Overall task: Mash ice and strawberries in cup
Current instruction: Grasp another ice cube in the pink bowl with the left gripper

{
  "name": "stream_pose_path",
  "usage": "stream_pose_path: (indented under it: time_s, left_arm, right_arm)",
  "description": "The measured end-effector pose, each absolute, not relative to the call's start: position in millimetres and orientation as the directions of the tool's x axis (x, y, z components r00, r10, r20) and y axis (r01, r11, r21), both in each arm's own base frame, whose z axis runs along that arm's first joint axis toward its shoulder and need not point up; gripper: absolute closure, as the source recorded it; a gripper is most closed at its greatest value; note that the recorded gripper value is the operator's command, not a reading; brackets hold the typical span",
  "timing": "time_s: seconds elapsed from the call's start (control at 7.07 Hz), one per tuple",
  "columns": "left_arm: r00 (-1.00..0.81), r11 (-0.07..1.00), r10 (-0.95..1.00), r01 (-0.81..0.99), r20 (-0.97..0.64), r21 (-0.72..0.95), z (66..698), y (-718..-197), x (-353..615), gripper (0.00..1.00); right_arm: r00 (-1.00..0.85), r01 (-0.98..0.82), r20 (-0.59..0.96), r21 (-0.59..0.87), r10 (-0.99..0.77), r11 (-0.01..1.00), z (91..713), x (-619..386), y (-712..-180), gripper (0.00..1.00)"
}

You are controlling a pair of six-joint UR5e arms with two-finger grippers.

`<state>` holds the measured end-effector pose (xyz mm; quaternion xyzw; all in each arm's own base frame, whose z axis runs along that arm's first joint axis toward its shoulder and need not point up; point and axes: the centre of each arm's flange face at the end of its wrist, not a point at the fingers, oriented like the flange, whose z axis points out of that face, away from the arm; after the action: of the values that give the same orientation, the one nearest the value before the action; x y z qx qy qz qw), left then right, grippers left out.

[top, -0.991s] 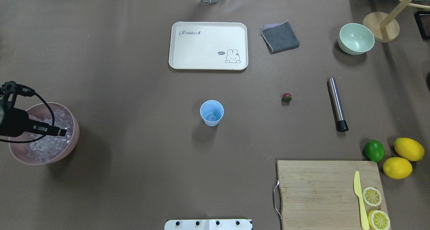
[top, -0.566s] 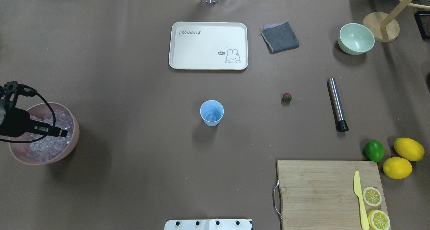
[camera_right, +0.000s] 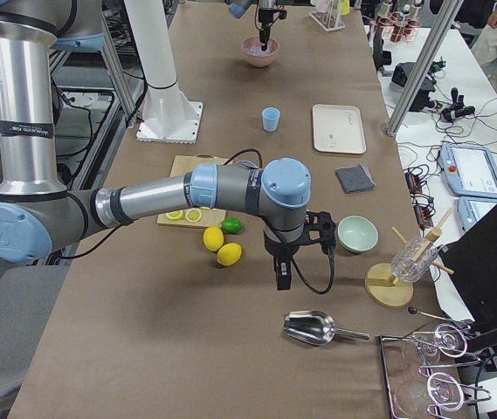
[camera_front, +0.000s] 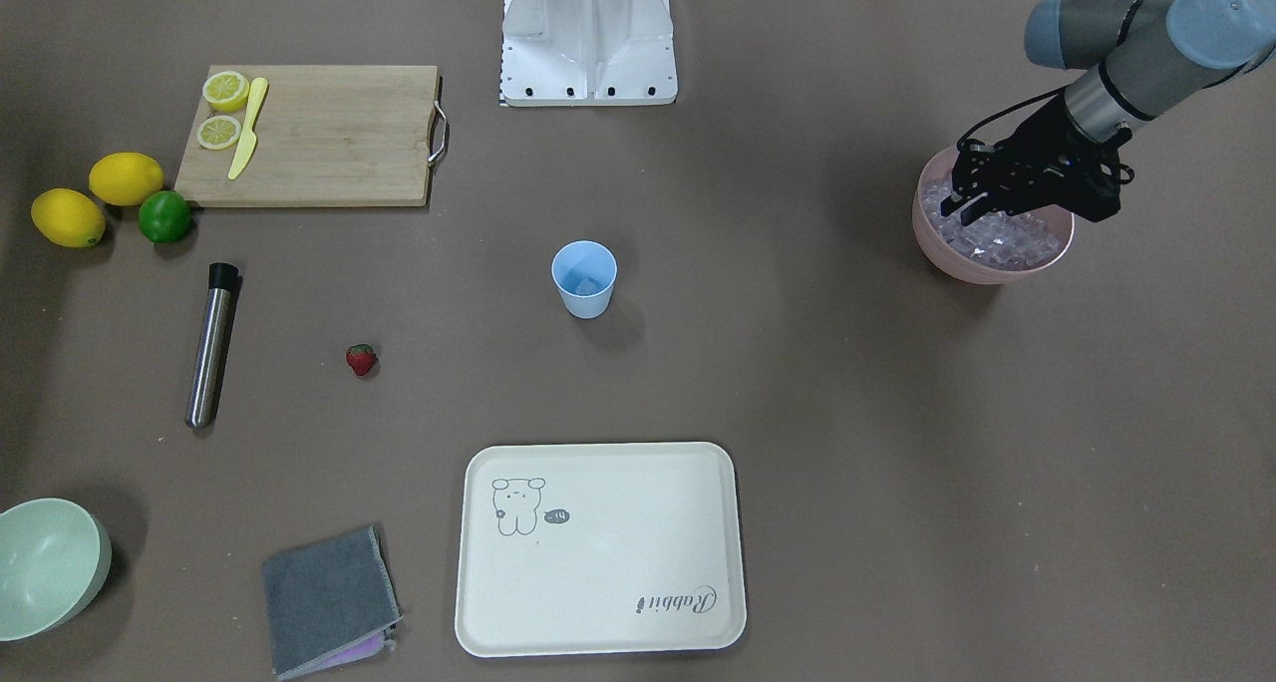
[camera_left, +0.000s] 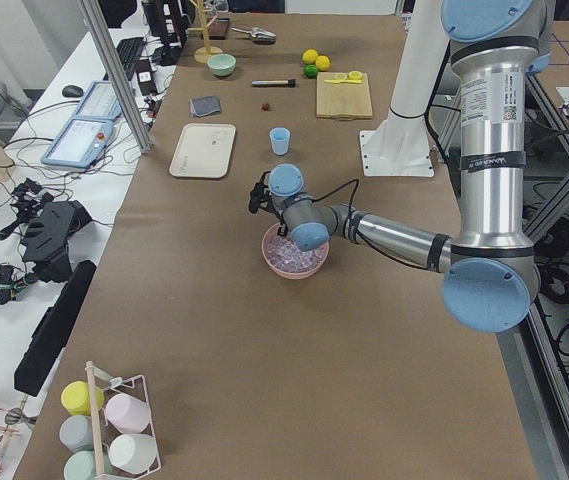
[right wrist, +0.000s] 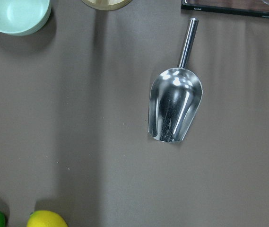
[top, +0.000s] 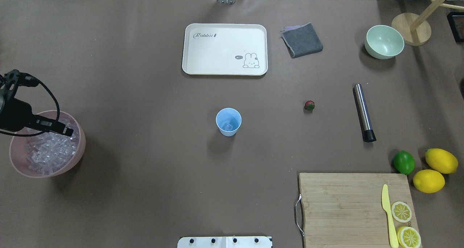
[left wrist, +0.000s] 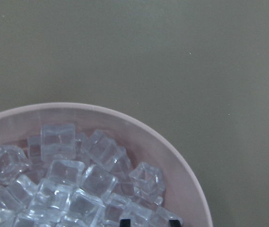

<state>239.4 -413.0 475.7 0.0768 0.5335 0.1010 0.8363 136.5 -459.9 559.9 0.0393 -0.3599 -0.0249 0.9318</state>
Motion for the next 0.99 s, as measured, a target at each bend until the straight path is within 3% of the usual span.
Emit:
stream_pose_path:
  time_s: [0.99]
  left_arm:
    - [0.452,0.958,0.282,-0.090,-0.846,0.271,485,-403,235,0.44]
  right_arm:
    - [0.739,0.018,0.670,0.083,-0.069,0.996,551,137,-461,0.00]
